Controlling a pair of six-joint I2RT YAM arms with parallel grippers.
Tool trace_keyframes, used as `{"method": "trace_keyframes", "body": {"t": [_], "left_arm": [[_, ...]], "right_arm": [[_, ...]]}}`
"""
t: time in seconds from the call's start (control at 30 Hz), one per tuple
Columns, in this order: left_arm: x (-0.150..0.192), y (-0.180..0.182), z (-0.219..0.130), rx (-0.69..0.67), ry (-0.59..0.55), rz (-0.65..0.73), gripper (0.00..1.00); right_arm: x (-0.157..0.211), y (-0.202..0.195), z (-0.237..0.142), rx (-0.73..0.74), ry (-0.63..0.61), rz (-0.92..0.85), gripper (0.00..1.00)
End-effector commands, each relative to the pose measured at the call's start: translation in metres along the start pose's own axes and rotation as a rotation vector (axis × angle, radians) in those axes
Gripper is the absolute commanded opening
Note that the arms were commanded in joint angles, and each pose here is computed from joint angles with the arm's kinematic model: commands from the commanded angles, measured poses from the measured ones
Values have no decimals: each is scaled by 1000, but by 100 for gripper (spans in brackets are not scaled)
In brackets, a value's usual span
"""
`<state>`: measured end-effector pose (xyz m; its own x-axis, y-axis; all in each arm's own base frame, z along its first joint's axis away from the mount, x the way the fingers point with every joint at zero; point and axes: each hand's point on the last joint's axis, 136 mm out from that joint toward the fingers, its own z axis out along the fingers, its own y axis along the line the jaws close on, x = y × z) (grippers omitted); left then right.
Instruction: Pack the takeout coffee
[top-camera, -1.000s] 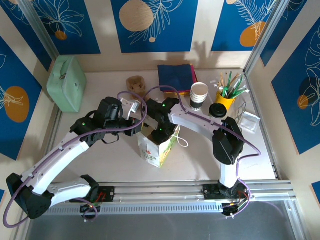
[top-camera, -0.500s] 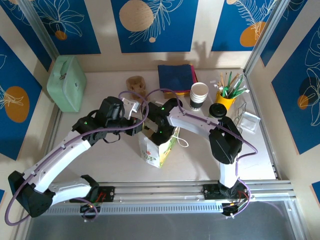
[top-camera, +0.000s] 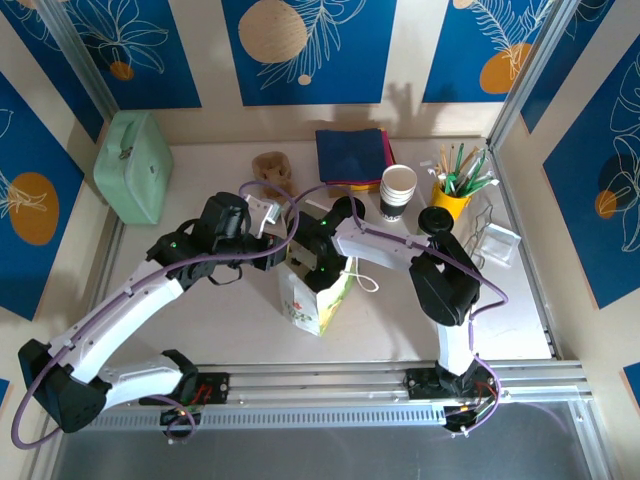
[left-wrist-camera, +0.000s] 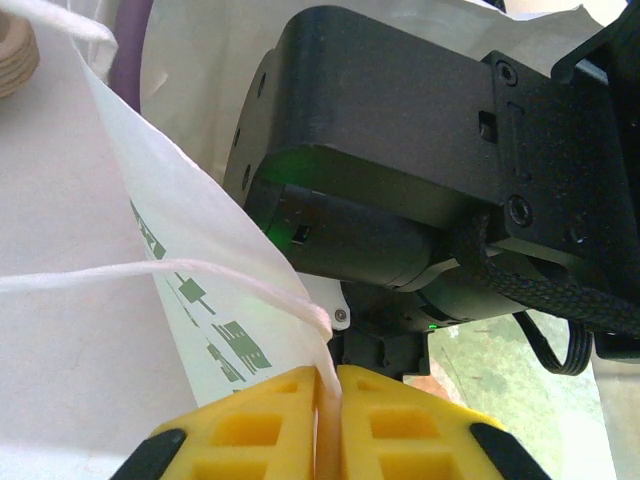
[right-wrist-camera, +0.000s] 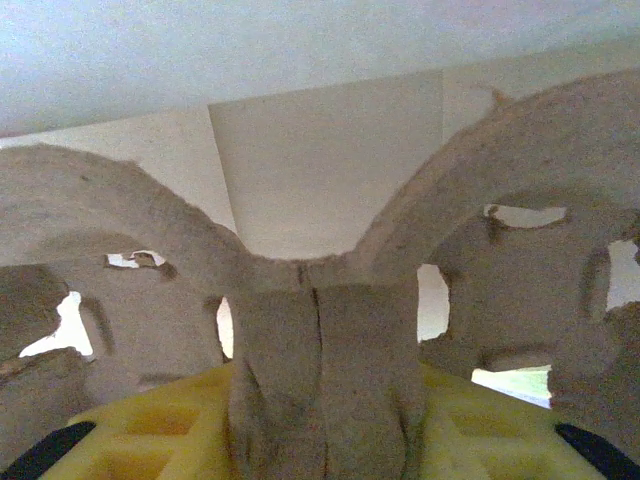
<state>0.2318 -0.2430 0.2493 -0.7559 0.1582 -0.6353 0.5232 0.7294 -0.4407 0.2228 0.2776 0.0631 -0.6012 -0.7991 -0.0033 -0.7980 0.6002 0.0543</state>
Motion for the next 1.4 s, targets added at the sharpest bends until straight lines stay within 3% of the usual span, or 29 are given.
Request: {"method": "trace_keyframes", "body": {"t": [0.0, 0.47, 1.37], "left_arm": [[-6, -10, -4, 32, -20, 15, 12], [-7, -10, -6, 28, -20, -1, 13], [-9, -5, -22, -44, -8, -40, 9]], "right_arm": [[6, -1, -4, -1, 19, 20, 42], [-2, 7, -54, 5, -116, 12, 65], [-26, 8, -137, -33, -420, 107, 65]]}}
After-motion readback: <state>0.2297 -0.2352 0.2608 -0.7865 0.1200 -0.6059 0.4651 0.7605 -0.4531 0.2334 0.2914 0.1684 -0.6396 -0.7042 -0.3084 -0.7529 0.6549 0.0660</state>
